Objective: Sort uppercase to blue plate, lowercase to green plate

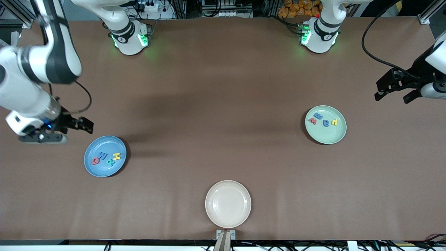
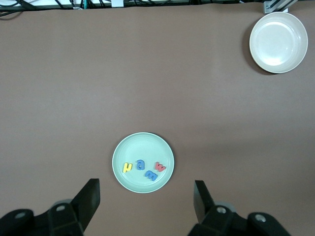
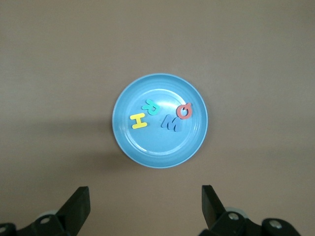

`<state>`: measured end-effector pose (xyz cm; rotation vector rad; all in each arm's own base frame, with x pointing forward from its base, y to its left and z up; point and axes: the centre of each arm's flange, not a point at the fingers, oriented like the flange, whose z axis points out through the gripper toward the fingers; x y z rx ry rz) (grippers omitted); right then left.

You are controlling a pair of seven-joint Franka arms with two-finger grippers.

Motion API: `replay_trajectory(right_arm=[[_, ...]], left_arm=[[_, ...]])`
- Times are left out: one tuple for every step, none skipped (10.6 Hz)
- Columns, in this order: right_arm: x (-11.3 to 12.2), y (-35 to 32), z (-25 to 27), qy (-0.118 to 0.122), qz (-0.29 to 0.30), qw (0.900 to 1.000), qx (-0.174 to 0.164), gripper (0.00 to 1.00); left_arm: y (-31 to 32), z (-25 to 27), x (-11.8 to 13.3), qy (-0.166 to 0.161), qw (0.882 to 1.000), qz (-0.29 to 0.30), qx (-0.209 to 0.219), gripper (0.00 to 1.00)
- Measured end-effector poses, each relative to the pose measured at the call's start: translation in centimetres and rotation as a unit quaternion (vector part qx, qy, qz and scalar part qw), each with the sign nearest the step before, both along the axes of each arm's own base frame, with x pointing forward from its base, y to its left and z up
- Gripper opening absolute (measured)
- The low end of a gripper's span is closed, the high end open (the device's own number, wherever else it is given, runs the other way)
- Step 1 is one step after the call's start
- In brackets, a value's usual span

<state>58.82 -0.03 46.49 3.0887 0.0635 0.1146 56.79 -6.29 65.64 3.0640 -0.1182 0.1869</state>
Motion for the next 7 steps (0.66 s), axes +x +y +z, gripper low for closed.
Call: replay_trajectory(right_arm=[[-0.6,-0.1,2.6,-0.001,0.005,1.000,0.009,1.00],[-0.9,0.0,5.4,0.002,0.010,1.000,0.025,1.00],[-1.1,0.0,8.6,0.003,0.019,0.999,0.035,1.00],[-1.2,0.1,11.9,0.000,0.027,0.999,0.036,1.00],[-1.5,0.1,14.5,-0.004,0.034,0.999,0.035,1.00],[-1.9,0.0,16.4,-0.003,0.040,0.999,0.030,1.00],[-2.3,-0.2,17.1,0.008,0.040,0.999,0.025,1.00]], left_arm=[[0.0,0.0,0.0,0.001,1.000,0.000,0.000,0.86],[0.0,0.0,0.0,0.002,1.000,0.000,0.000,0.88],[0.0,-0.1,-0.1,0.002,1.000,-0.001,0.000,0.92],[-0.2,-0.1,-0.1,0.004,1.000,0.001,0.000,1.00],[-0.3,-0.2,-0.2,0.010,1.000,0.007,0.000,1.00],[-0.3,-0.2,-0.5,0.018,1.000,0.016,0.000,1.00],[-0.2,-0.2,-0.5,0.020,0.999,0.029,-0.001,1.00]])
